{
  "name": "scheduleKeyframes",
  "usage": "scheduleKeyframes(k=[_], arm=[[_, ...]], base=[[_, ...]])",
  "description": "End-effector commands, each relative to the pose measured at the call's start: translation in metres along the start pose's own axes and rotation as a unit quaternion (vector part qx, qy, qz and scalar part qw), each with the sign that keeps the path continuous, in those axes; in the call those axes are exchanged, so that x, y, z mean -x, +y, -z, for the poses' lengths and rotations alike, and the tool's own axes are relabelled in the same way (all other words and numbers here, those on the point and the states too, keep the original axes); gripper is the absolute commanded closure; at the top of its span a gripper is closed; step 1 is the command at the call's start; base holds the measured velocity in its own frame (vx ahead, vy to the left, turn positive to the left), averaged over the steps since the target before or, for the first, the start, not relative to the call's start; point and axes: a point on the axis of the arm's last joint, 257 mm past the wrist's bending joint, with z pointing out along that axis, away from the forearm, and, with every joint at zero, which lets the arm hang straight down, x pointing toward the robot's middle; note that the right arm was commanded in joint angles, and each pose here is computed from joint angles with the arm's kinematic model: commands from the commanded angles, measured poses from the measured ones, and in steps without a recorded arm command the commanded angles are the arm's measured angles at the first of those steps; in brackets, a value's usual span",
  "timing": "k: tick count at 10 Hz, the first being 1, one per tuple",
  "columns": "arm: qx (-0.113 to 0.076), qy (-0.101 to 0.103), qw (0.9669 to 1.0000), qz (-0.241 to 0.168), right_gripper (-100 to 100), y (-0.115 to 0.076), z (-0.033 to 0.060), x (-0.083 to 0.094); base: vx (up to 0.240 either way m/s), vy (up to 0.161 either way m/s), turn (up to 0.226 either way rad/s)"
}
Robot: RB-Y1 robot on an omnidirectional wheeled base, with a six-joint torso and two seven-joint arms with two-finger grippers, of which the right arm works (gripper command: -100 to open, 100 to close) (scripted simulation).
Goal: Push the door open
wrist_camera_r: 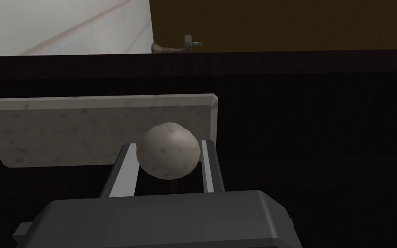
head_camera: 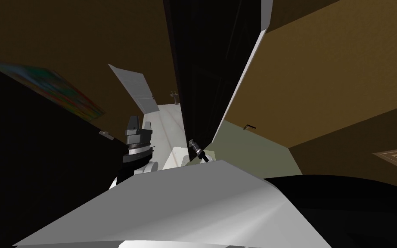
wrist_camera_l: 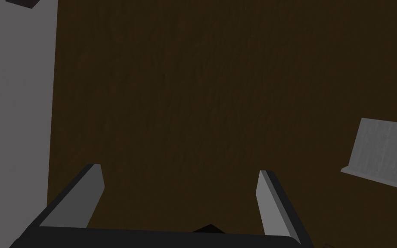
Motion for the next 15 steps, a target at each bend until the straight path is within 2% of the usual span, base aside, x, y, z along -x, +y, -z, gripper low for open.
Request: scheduleKeyframes(k=[1,4,9,10,11,13,14,15], arm=[[-0.001,0.0,1.0,0.0,100,-0.001,0.0006,0.0],[-0.001,0.0,1.0,0.0,100,-0.001,0.0006,0.0],[-0.006,-0.032,0.9994,0.01,100,-0.005,0.0077,0.033],[-0.006,-0.032,0.9994,0.01,100,-0.005,0.0077,0.033],[-0.007,-0.047,0.9988,0.013,100,-0.005,0.0103,0.046],[-0.007,-0.047,0.9988,0.013,100,-0.005,0.0103,0.046],[-0.008,-0.063,0.9979,0.015,100,-0.005,0.0131,0.061],[-0.008,-0.069,0.9975,0.016,100,-0.005,0.0141,0.066]], base=[[-0.014,-0.011,0.004],[-0.004,-0.003,-0.002],[0.129,0.127,-0.027],[0.128,0.107,-0.018],[0.15,0.109,-0.046],[0.101,0.087,-0.01],[0.118,0.1,-0.079],[0.152,0.142,-0.094]])
